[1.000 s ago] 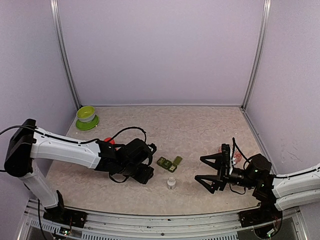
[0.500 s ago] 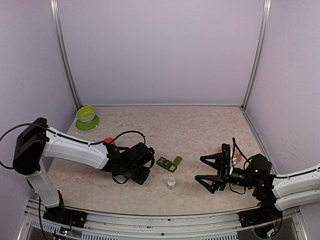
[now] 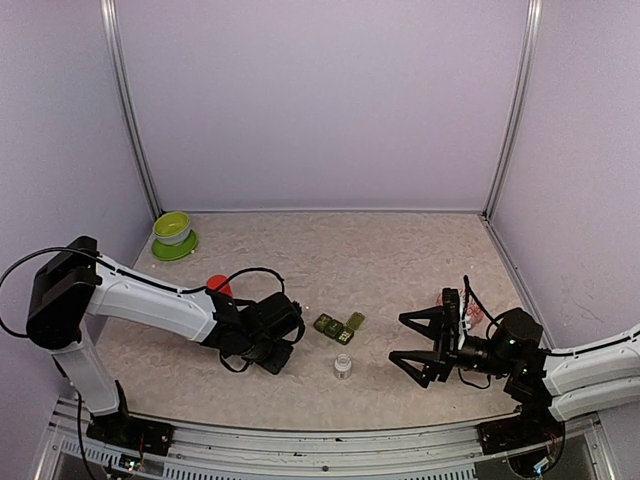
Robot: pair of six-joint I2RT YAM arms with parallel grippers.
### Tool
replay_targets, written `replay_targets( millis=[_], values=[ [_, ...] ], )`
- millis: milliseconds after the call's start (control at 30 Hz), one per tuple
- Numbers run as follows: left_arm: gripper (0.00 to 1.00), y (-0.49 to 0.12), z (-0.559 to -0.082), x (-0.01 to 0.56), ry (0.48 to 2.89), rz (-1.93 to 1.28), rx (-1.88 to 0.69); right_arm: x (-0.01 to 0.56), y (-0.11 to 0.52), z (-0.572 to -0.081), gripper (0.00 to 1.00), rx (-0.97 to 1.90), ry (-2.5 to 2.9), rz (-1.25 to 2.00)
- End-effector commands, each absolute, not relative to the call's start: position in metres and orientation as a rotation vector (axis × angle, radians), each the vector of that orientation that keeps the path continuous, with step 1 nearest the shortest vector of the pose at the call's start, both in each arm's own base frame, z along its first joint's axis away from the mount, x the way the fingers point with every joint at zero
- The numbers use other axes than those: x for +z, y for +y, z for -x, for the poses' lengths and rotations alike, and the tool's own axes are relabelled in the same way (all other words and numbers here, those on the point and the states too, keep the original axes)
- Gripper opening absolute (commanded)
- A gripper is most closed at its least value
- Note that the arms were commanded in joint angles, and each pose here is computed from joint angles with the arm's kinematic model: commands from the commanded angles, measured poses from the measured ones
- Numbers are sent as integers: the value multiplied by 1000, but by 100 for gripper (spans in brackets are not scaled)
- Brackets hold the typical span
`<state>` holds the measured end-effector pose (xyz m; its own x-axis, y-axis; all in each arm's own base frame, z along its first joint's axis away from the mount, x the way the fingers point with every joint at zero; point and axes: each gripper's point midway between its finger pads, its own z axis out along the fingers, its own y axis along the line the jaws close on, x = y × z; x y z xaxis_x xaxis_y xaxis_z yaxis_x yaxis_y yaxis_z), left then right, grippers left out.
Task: Sort the pills into containers
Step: Pick up the lid of the pill bottle from the center of the board.
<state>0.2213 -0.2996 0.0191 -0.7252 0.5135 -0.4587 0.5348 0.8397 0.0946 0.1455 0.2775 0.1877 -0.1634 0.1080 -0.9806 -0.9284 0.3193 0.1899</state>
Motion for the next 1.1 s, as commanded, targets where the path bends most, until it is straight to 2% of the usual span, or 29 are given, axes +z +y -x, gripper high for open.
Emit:
replay_targets(
  millis=[0, 133, 433, 833, 1067],
  values=[
    [13, -290, -223, 14, 2556, -755, -25, 189, 275, -145, 100, 1126, 1404, 806],
    [1, -290, -223, 12, 2557, -750, -39, 189, 276, -144, 100, 1131, 1403, 809],
    [0, -301, -225, 30, 2514, -746, -129, 189, 279, -140, 100, 1149, 1397, 839],
    [0, -382, -165, 164, 2170, -889, -1050, 199, 295, -130, 100, 1148, 1311, 984],
    [0, -413, -121, 223, 1968, -919, -1472, 215, 319, -130, 100, 1066, 1252, 1062]
  ],
)
